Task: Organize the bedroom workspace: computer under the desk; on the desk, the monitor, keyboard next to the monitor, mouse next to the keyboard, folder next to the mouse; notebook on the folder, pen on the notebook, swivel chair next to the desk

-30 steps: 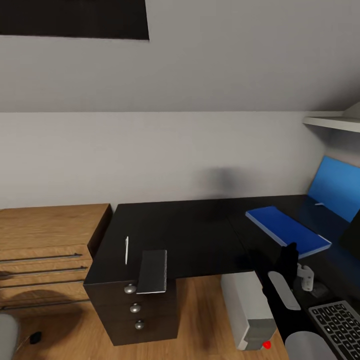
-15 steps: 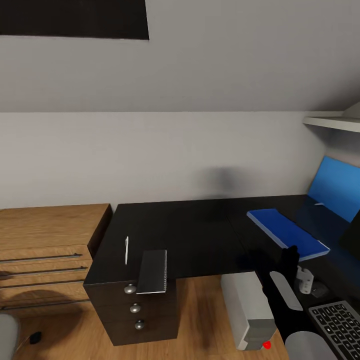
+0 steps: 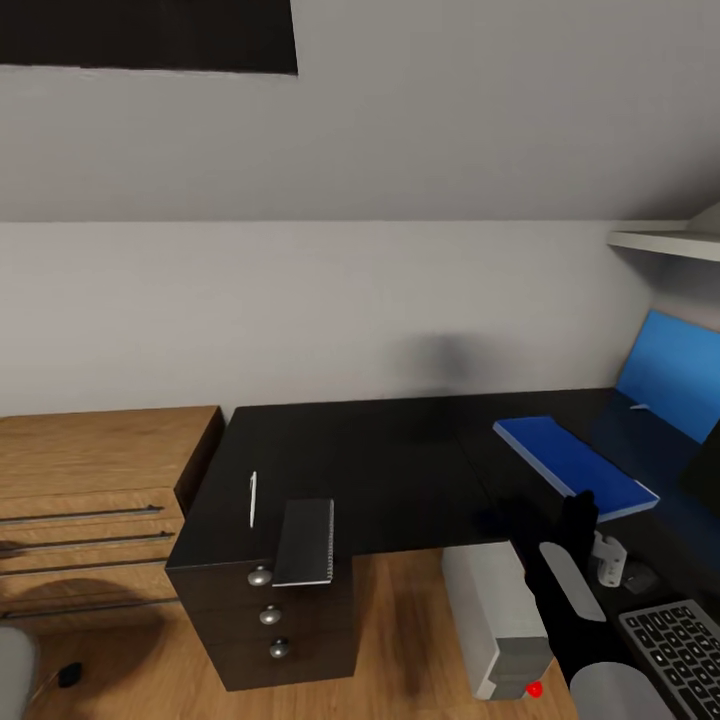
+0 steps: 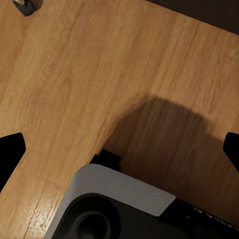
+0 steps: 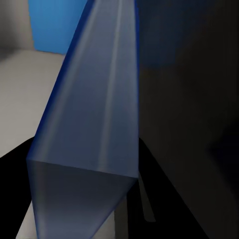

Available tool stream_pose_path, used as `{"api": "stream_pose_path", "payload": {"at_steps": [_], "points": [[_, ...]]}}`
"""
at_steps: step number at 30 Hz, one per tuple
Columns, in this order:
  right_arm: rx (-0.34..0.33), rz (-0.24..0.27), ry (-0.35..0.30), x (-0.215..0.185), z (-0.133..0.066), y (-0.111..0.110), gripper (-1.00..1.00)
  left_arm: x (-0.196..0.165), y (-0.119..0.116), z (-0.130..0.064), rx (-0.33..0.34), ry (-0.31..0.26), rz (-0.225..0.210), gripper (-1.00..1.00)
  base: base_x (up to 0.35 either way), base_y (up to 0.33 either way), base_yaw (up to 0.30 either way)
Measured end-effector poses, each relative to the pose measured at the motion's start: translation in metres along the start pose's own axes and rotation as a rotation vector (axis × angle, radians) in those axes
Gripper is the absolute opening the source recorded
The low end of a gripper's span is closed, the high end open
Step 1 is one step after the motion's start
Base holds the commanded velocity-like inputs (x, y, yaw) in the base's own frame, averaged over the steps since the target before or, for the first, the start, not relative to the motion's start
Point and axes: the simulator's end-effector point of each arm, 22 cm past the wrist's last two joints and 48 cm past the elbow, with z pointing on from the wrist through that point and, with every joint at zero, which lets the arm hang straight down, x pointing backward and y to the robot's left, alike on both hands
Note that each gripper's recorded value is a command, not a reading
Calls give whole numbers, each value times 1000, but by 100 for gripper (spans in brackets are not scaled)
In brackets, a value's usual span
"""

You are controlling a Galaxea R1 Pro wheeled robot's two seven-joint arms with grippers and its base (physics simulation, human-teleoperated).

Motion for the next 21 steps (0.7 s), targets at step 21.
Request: {"api": "stream_pose_path", "payload": {"at_steps": [21], "points": [[5, -19, -25, 0, 8, -34, -100, 18, -11, 29, 14, 7, -5, 100, 0, 0, 0]]}}
